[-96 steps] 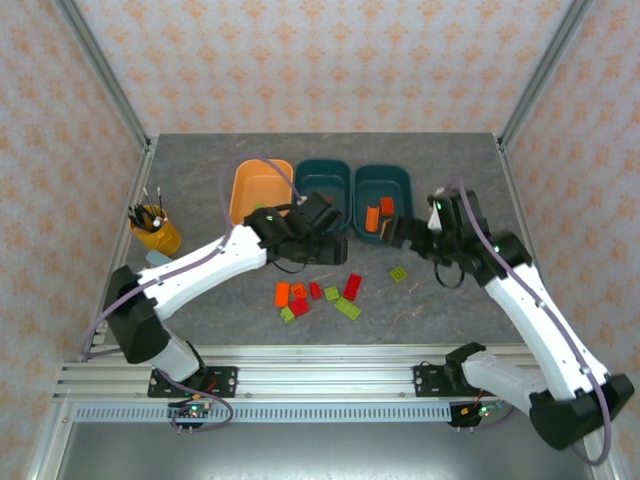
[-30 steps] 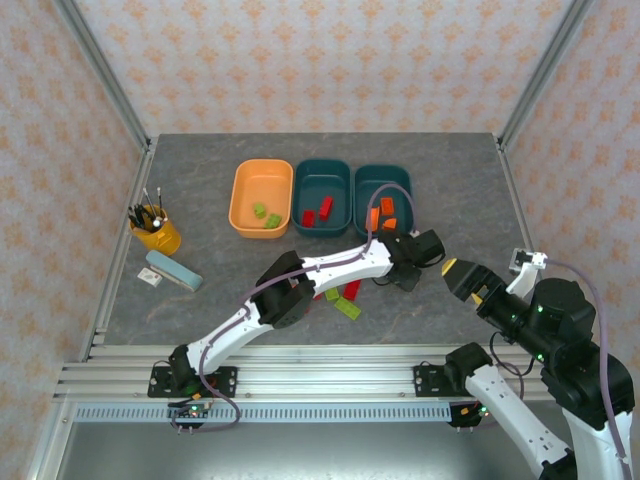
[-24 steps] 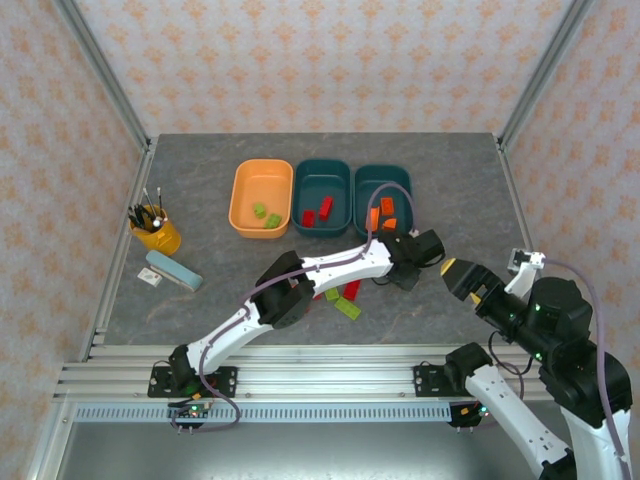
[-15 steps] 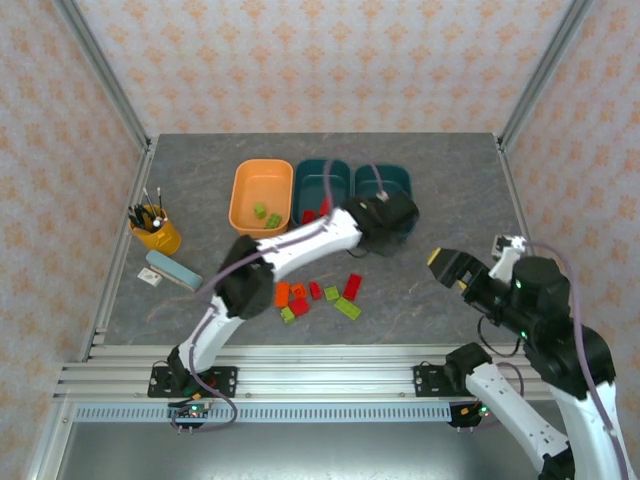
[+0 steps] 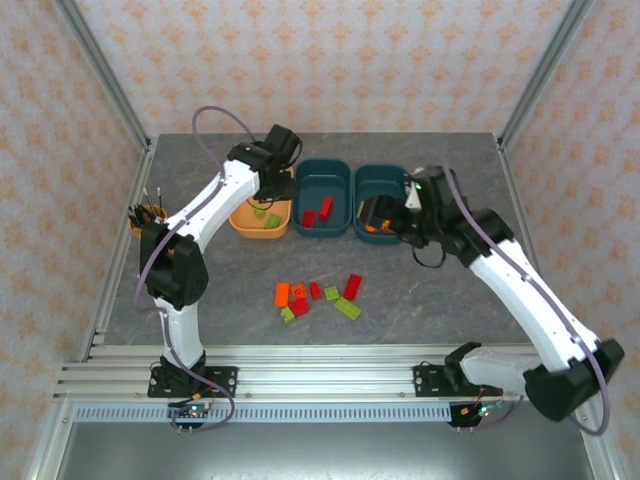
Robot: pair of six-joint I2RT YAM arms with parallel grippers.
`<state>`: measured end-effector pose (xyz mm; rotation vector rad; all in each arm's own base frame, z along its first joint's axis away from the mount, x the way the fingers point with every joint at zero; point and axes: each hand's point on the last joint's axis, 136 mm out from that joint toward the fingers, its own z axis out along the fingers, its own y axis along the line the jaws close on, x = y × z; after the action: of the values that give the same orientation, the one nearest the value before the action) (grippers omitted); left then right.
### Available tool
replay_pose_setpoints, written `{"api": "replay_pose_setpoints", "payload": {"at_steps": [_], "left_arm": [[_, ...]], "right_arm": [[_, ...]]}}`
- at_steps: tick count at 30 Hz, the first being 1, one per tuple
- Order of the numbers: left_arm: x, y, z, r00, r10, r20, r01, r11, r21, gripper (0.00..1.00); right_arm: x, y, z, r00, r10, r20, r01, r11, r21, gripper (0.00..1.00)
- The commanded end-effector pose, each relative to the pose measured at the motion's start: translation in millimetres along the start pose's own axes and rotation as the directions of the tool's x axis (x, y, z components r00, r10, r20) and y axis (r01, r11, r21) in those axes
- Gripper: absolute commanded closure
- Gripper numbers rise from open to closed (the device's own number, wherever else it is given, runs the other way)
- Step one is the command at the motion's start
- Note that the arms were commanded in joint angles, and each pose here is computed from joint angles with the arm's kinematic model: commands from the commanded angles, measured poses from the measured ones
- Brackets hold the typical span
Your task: Sort the legos into containers by color
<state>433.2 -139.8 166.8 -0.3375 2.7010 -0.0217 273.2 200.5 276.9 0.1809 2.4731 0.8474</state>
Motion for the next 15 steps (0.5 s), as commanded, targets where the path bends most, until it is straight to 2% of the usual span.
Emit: {"api": "replay_pose_setpoints", "payload": {"at_steps": [1, 6, 15], "left_arm": [[3, 35, 16, 0.998, 0.011, -0.058, -0.018, 0.992, -0.123, 0.65], [2, 64, 42, 0.993, 0.03, -0.116, -0.057, 0.97, -0.237, 0.65], [19, 80, 83, 0.975, 0.066, -0.214, -0.133, 0.938, -0.319, 0.64]], "right_arm": [[-11, 37, 9, 0.996, -0.089, 0.025, 0.091, 0.995, -0.052, 0.08], [-5, 47, 29, 0.996, -0.085, 0.001, 0.085, 0.995, -0.058, 0.08], [1, 43, 52, 0.997, -0.07, -0.045, 0.068, 0.997, -0.043, 0.08]]}}
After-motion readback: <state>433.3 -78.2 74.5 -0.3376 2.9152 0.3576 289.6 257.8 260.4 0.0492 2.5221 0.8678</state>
